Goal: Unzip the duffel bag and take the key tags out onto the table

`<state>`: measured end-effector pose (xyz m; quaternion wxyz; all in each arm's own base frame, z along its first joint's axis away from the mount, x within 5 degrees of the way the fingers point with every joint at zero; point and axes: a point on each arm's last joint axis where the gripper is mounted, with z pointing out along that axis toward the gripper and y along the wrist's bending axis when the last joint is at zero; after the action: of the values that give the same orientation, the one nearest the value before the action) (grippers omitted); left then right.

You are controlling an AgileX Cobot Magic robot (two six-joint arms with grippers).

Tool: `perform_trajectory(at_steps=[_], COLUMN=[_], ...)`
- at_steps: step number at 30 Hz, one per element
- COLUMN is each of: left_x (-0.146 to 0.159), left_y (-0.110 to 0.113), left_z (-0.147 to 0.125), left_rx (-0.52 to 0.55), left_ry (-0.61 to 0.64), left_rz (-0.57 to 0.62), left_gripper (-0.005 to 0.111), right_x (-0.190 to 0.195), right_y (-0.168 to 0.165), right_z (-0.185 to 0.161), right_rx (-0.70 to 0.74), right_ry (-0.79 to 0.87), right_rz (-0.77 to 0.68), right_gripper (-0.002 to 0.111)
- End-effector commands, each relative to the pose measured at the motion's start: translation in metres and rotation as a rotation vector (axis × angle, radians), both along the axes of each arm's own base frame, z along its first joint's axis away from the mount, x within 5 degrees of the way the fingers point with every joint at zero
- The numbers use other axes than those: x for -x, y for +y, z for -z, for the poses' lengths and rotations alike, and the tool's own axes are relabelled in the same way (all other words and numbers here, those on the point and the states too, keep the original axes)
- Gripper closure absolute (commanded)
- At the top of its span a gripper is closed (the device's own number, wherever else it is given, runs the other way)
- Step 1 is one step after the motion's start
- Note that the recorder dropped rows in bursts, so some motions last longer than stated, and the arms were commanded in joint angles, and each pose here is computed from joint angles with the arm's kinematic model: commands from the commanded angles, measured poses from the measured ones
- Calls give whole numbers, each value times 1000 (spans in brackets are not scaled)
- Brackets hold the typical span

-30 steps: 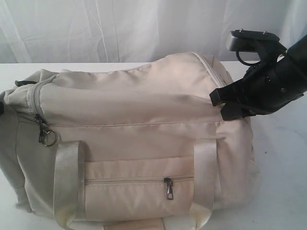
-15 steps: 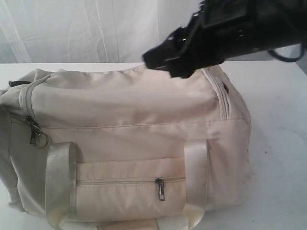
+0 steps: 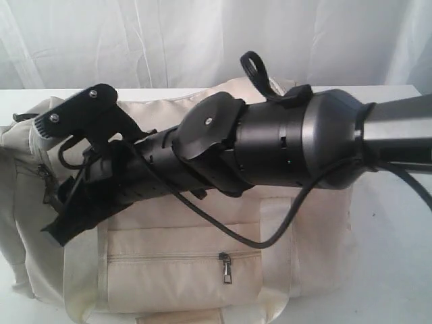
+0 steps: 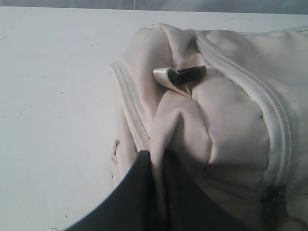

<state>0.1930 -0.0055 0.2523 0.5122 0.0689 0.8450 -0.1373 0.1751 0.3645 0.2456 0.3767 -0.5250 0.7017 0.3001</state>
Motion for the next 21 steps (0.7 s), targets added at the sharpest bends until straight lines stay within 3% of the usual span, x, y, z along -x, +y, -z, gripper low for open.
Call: perform_trajectory(at_steps=[1, 8, 21], left_x=[0, 0, 0], left_y=[4, 4, 4], left_z=[-4, -4, -4], left_rx=[-11, -10, -3], left_ry=[-19, -19, -21], left_rz=[-38, -36, -37], left_gripper=[107, 107, 107], right_x=[-8, -11, -3], right_y=[14, 29, 31], right_z=[-8, 8, 19], right_rx=[-65, -64, -21], right_ry=[-12, 112, 175], right_rz=[97, 107, 28], right_gripper=[56, 70, 77])
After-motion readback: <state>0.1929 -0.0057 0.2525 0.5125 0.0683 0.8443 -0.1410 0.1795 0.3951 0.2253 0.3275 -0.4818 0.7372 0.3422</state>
